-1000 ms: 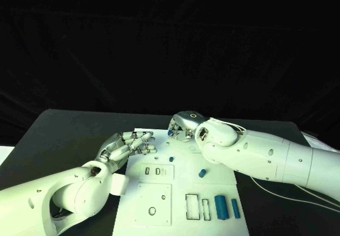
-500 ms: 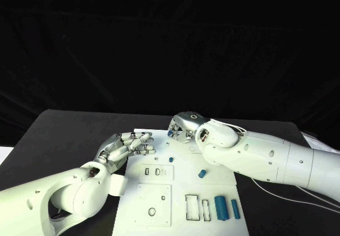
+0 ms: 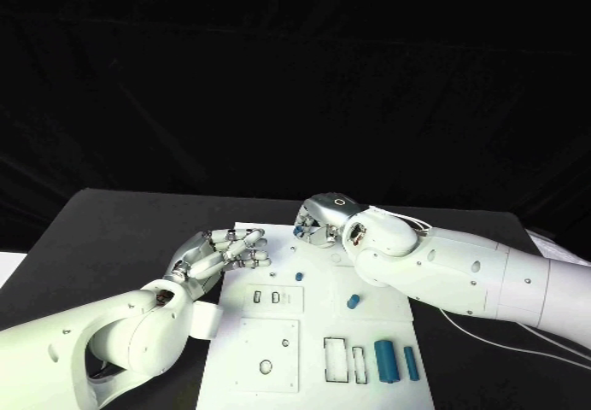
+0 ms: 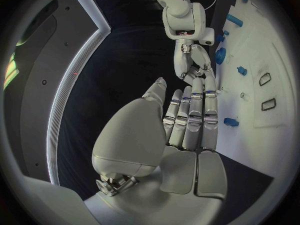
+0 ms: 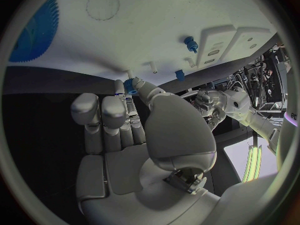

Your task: Assemble the parts on the task board

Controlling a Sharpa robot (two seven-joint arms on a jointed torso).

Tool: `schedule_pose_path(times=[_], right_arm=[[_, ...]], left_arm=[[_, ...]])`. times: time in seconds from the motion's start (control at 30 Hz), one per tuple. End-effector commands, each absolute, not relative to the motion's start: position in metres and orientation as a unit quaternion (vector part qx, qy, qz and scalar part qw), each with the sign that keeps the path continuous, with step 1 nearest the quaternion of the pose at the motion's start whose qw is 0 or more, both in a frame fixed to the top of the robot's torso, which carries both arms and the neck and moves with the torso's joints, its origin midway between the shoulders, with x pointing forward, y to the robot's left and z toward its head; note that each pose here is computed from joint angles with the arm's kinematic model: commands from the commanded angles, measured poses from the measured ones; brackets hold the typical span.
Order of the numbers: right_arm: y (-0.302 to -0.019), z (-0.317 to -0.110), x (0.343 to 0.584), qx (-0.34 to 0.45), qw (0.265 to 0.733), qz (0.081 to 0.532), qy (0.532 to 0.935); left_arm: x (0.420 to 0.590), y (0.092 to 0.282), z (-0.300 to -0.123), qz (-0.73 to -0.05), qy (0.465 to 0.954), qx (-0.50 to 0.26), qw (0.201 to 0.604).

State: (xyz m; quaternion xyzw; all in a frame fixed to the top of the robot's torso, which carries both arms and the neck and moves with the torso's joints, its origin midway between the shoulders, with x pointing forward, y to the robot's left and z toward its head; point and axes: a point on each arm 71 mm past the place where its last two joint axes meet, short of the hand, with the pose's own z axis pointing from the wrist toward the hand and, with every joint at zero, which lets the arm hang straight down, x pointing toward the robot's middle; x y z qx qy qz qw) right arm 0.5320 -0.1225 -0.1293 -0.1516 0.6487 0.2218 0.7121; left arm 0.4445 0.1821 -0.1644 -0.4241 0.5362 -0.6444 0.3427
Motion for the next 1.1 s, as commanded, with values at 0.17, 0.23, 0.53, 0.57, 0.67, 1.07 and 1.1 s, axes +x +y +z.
schedule_pose_path(times=[0.17,0.23,0.53,0.57,0.67,1.07,1.1], right_arm=[[-0.1248,-0.1402,0.5290,-0.162,0.698,0.211,0.665],[-0.1252,-0.1403,0.5282,-0.162,0.698,0.212,0.664],[-0.1280,-0.1407,0.5250,-0.162,0.699,0.213,0.664],[-0.1280,-0.1407,0.5249,-0.162,0.698,0.213,0.664],[-0.1286,-0.1409,0.5254,-0.159,0.699,0.211,0.664],[-0.1309,-0.1380,0.5247,-0.143,0.710,0.217,0.654],[-0.1324,-0.1372,0.5234,-0.141,0.711,0.219,0.653]], left_arm=[[0.4448,0.1797,-0.1631,-0.652,0.535,-0.420,0.336],[0.4449,0.1798,-0.1631,-0.652,0.535,-0.420,0.336],[0.4453,0.1807,-0.1633,-0.651,0.535,-0.420,0.337],[0.4454,0.1807,-0.1633,-0.651,0.535,-0.420,0.337],[0.4454,0.1807,-0.1634,-0.651,0.535,-0.420,0.337],[0.4455,0.1815,-0.1636,-0.650,0.535,-0.421,0.338],[0.4456,0.1819,-0.1636,-0.650,0.535,-0.421,0.338]])
